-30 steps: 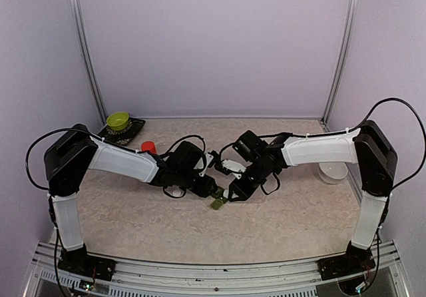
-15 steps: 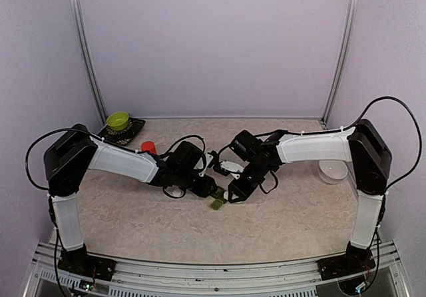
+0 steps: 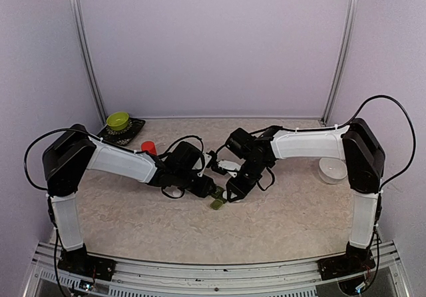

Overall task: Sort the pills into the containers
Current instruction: Pour the pill into the compartment of the pill container.

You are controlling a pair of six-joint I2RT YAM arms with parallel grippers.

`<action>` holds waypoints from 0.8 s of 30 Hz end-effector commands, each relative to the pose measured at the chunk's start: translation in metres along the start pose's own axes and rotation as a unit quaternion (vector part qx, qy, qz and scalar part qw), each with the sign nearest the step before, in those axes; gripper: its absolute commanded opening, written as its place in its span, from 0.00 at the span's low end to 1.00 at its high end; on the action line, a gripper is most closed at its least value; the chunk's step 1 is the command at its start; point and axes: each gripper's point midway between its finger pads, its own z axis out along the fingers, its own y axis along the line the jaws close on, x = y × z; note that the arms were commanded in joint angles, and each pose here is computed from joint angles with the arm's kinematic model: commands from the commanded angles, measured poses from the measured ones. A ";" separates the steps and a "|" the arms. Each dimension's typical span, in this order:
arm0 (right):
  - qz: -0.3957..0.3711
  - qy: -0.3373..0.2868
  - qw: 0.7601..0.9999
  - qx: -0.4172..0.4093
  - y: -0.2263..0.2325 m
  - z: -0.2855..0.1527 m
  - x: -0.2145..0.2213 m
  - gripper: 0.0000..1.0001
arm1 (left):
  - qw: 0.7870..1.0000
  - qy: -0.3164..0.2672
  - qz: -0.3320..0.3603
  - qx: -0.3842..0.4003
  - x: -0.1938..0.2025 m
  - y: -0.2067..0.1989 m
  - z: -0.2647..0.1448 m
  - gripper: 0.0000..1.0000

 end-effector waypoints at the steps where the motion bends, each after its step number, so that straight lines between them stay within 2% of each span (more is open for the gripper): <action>1: 0.009 0.028 1.000 0.008 -0.006 0.006 0.009 0.00 | 1.000 -0.011 0.000 0.004 -0.005 -0.003 -0.009 0.44; 15: 0.014 0.025 0.999 0.016 -0.009 0.002 0.005 0.00 | 1.000 -0.011 -0.001 0.005 -0.002 -0.003 -0.007 0.44; 24: 0.014 -0.013 1.000 0.009 -0.004 -0.009 -0.009 0.00 | 1.000 -0.013 -0.001 0.005 -0.003 -0.003 -0.008 0.44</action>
